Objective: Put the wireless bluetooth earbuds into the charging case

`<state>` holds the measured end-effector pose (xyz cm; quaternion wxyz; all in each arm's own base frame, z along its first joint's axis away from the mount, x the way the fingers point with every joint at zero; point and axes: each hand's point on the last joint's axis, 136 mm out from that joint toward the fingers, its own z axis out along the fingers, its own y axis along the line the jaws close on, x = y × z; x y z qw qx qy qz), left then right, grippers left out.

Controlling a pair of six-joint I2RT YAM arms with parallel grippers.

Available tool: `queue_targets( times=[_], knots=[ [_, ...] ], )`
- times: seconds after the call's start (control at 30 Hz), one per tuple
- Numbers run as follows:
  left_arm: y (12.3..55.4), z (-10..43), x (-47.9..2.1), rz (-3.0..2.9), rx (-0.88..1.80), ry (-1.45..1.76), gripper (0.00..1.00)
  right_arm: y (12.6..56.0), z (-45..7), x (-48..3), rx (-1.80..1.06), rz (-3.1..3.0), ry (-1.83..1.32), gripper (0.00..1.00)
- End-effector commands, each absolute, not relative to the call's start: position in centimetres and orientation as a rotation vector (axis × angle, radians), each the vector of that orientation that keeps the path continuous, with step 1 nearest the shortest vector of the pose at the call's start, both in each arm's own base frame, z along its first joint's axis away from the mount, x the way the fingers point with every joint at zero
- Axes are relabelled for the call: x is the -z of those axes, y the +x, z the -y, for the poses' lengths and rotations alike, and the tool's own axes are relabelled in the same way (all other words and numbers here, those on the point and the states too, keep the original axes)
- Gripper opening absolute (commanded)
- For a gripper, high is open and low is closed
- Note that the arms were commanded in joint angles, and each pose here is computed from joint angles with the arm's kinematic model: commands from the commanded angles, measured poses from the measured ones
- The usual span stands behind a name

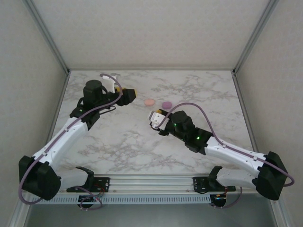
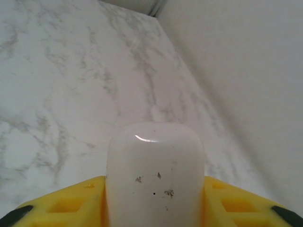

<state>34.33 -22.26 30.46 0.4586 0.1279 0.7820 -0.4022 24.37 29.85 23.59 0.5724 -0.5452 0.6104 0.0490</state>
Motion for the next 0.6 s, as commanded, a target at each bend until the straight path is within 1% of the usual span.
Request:
queue_targets(
  times=[0.0, 0.1, 0.27, 0.43, 0.57],
  knots=[
    [31.2, 25.3, -32.7, -1.871, 1.181, 0.576, 0.77, 25.1, -29.0, -28.0, -0.036, -1.331, -1.227, 0.4],
    [29.9, 26.6, -31.9, -1.927, 1.207, 0.675, 0.78, 24.8, -29.0, -29.7, -0.057, -1.3, -1.204, 0.4],
    [27.7, 29.1, -31.1, -1.976, 1.301, 0.837, 0.77, 24.7, -29.3, -30.8, -0.088, -1.282, -1.19, 0.41],
    [26.1, 29.9, -30.9, -2.004, 1.36, 0.955, 0.73, 24.6, -29.5, -31.6, -0.128, -1.278, -1.167, 0.41],
    [25.4, 30.5, -31.0, -1.995, 1.402, 0.997, 0.72, 24.8, -29.6, -31.8, -0.136, -1.278, -1.155, 0.41]
  ],
)
